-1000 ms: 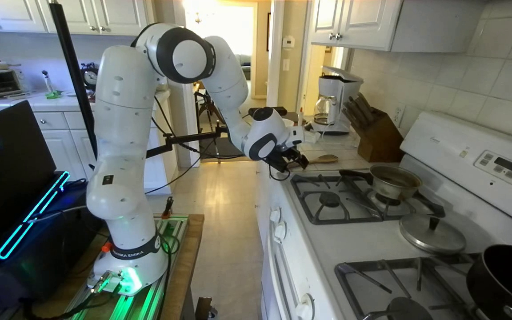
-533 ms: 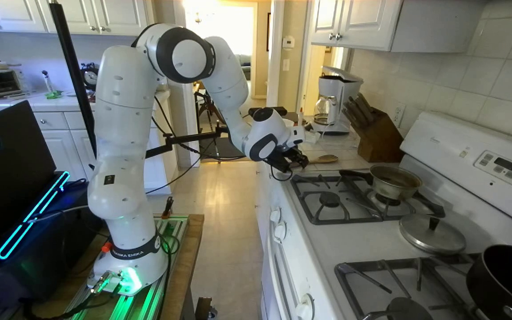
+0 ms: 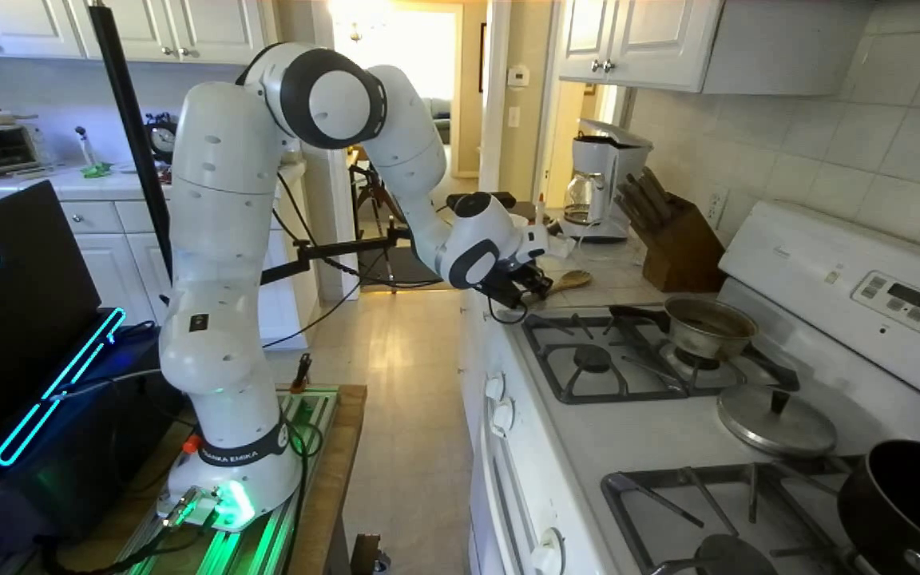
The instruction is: Use the wooden spoon to stir in the pot
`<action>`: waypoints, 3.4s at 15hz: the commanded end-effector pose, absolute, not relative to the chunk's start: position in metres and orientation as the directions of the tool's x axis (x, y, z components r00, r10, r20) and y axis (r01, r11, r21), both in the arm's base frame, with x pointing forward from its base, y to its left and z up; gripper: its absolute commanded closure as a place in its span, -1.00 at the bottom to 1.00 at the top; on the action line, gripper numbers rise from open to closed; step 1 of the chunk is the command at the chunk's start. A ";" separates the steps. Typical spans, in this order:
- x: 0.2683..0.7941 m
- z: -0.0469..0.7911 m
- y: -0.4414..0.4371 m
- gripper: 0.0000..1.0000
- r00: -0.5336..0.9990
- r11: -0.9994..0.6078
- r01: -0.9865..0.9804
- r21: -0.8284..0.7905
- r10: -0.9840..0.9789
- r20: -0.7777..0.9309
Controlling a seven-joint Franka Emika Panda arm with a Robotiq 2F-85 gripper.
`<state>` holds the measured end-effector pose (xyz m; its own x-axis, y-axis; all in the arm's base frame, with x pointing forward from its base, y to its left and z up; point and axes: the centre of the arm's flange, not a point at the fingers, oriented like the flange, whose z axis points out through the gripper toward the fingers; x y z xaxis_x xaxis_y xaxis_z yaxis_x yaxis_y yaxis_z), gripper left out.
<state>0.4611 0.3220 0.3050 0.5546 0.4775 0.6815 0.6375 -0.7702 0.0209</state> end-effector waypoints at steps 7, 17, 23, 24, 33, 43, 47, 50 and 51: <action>0.472 0.387 0.295 0.87 0.606 -0.835 0.549 -0.029 0.375 0.702; 0.467 0.474 0.207 0.87 0.717 -0.909 0.408 -0.084 0.262 0.646; 0.489 0.492 0.132 0.87 0.734 -0.927 0.367 -0.078 0.236 0.637; 0.492 0.491 0.124 0.87 0.732 -0.926 0.370 -0.074 0.241 0.637; 0.498 0.488 0.128 0.87 0.730 -0.928 0.367 -0.057 0.250 0.636; 0.572 0.515 0.124 0.87 0.536 -0.717 0.590 0.371 0.691 0.484; 0.598 0.511 0.129 0.87 0.472 -0.601 0.645 0.472 0.799 0.372; 0.612 0.511 0.129 0.87 0.428 -0.523 0.666 0.532 0.852 0.302; 0.616 0.511 0.128 0.87 0.418 -0.502 0.663 0.555 0.864 0.282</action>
